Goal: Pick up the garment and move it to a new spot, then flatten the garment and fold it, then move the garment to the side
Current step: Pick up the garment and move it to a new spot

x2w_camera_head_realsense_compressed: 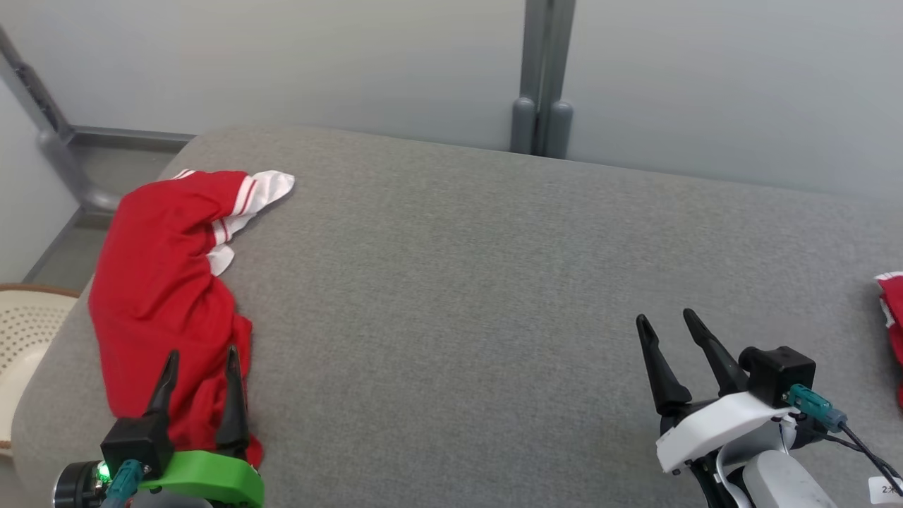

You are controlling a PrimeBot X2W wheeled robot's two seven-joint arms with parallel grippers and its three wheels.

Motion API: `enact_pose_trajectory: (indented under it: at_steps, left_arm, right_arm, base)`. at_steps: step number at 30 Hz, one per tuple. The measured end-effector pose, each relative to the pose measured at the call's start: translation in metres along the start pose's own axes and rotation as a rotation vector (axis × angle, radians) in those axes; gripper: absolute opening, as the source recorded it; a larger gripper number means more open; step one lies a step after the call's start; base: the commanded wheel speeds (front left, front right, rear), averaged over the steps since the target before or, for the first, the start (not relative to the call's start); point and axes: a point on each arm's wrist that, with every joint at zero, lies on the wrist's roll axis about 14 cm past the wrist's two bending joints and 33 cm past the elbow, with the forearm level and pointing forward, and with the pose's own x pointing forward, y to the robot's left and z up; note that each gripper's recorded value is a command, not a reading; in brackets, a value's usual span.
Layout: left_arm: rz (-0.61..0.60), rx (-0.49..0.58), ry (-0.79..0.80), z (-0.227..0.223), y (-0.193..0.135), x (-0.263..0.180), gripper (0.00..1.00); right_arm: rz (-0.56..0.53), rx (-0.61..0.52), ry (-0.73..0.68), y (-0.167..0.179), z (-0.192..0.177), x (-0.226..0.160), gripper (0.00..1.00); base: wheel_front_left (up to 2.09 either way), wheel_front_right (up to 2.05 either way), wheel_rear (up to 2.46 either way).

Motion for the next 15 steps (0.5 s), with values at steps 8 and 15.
enact_pose_trajectory:
  at_steps: [8,15]
  left_arm:
    - [0.166,0.011,0.004,0.000,0.052,-0.035,1.00]
    - [0.247,0.015,0.000,0.002,0.076,-0.056,1.00]
  right_arm:
    - [0.169,0.016,0.022,0.057,-0.009,0.026,1.00]
    - [0.257,0.023,0.027,0.088,-0.011,0.038,1.00]
  base:
    - [0.00,0.00,0.00]
    - [0.00,0.00,0.00]
